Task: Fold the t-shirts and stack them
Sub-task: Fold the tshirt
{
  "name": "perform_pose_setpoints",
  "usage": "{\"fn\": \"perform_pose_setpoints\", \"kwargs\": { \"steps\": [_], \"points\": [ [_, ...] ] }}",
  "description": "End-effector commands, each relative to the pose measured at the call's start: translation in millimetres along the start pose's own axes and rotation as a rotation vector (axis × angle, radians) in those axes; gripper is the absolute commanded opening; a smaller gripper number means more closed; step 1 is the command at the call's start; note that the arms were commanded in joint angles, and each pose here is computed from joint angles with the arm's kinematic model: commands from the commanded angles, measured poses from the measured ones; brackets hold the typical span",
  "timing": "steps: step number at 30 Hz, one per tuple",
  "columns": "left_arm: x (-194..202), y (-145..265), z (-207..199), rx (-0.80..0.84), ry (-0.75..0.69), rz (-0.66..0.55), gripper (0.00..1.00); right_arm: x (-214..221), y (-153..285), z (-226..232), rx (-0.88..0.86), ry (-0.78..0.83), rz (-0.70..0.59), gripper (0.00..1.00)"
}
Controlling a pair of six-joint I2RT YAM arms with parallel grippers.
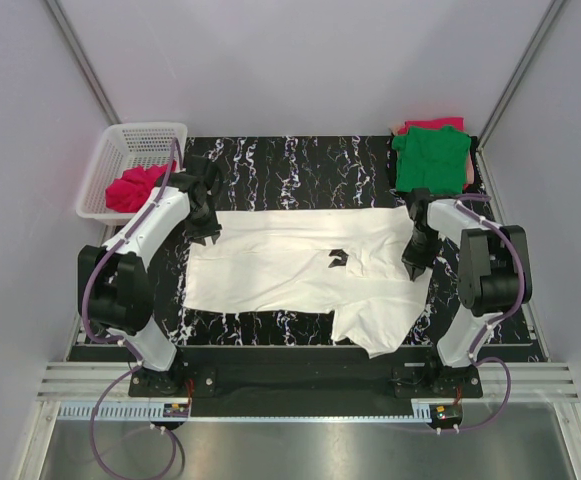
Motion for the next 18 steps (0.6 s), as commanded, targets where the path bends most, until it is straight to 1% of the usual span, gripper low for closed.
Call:
{"fn": "perform_pose_setpoints", "kwargs": {
  "steps": [1,2,10,11,12,13,15,18],
  "points": [
    [-5,9,1,0.008,0.009,-0.049,0.30,-2,29,-12,0.002,-0.033,-0.056,0.01],
    [-5,10,0,0.012,0.008,-0.051,0.30,-2,33,-14,-0.003,-0.042,-0.065,0.00],
    [3,11,4,0.017,0.010,-0.053,0.30,6,44,-24,0.003,-0.048,-0.081,0.00],
    [5,12,5,0.019,0.010,-0.054,0.30,6,43,-24,0.004,-0.047,-0.079,0.01],
    [5,11,5,0.017,0.010,-0.053,0.30,7,42,-25,0.006,-0.045,-0.075,0.09],
    [6,12,6,0.018,0.010,-0.055,0.30,8,41,-25,0.007,-0.047,-0.070,0.15],
    [7,14,7,0.019,0.009,-0.059,0.30,9,37,-25,0.016,-0.040,-0.054,0.16],
    [8,15,7,0.018,0.007,-0.063,0.30,13,32,-24,0.018,-0.035,-0.035,0.12]
  ]
}}
Point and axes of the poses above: each gripper's point midway between its finger pads, its own y axis back along the fingers, its own z axis along the line the jaws close on, x = y × z, the point moved 4 cm from there along y, back along the fingers
